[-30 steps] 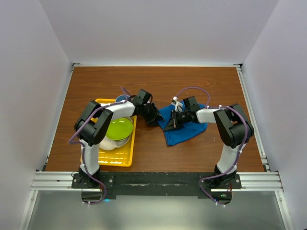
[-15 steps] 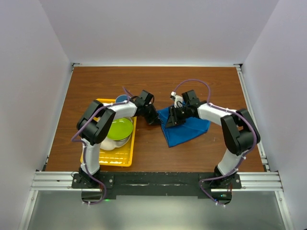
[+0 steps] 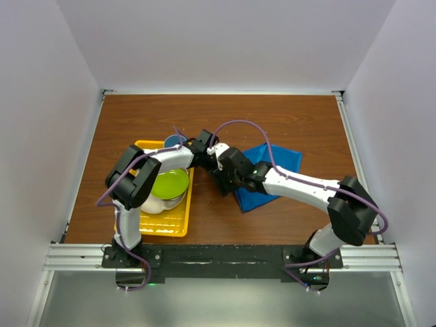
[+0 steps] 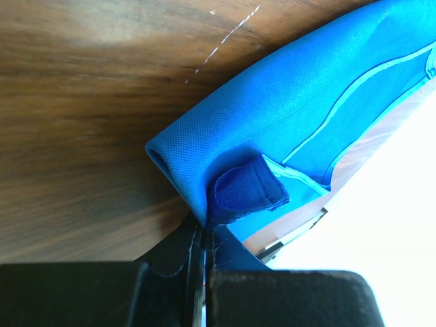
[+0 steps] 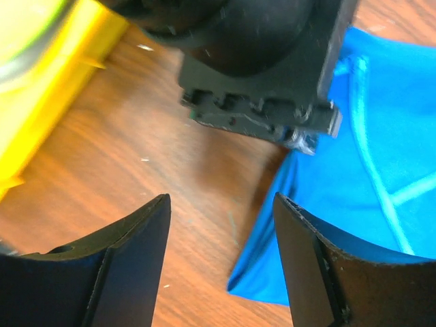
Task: Fold the napkin, place the utensils inside, and roll it up
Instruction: Roll the napkin with the utensil
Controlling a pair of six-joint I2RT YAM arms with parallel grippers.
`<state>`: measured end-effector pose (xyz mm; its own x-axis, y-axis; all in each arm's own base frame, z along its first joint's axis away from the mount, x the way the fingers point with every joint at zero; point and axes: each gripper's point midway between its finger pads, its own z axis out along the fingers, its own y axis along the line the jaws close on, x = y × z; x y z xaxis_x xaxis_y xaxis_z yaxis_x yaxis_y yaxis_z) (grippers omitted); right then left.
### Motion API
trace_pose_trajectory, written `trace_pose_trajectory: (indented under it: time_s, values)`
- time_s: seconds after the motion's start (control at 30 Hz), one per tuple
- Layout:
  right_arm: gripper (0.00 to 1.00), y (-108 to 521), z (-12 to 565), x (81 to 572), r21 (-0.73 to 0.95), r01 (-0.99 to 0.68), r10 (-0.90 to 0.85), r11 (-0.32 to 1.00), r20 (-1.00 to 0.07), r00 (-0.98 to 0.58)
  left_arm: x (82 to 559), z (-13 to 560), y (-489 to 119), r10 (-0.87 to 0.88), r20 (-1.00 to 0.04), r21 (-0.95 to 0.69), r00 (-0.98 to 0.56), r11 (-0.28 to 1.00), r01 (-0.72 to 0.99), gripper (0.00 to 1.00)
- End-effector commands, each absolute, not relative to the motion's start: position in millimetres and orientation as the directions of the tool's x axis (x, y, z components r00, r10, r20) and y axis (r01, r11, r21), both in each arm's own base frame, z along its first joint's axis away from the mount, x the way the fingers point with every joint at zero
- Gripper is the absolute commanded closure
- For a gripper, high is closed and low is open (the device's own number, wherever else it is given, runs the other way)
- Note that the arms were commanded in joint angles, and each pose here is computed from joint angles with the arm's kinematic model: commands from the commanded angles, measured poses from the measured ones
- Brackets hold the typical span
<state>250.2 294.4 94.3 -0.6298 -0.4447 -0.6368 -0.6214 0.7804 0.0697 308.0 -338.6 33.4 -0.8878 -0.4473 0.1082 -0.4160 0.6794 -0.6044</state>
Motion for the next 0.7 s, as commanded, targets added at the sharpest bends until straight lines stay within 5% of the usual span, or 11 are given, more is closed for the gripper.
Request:
trace_pose_trajectory:
  time_s: [0.0, 0.4, 0.6, 0.67]
  values:
    - [0.35, 272, 90, 266, -0.143, -0.526, -0.476, 0.839, -0.661, -0.58, 295, 38, -331, -0.493, 0.189, -0.559, -0.849, 0.657, -0.505, 1.0]
    - [0.34, 266, 60, 265, -0.207, -0.503, -0.51, 0.839, -0.62, -0.596, 289, 38, -331, -0.489, 0.212, -0.555, -0.846, 0.652, -0.516, 1.0]
    - [0.49, 262, 49, 267, -0.23, -0.482, -0.511, 0.845, -0.61, -0.605, 288, 38, -330, -0.49, 0.215, -0.551, -0.845, 0.653, -0.519, 1.0]
    - [0.65, 257, 50, 266, -0.241, -0.47, -0.51, 0.849, -0.607, -0.609, 287, 37, -331, -0.488, 0.217, -0.551, -0.845, 0.654, -0.519, 1.0]
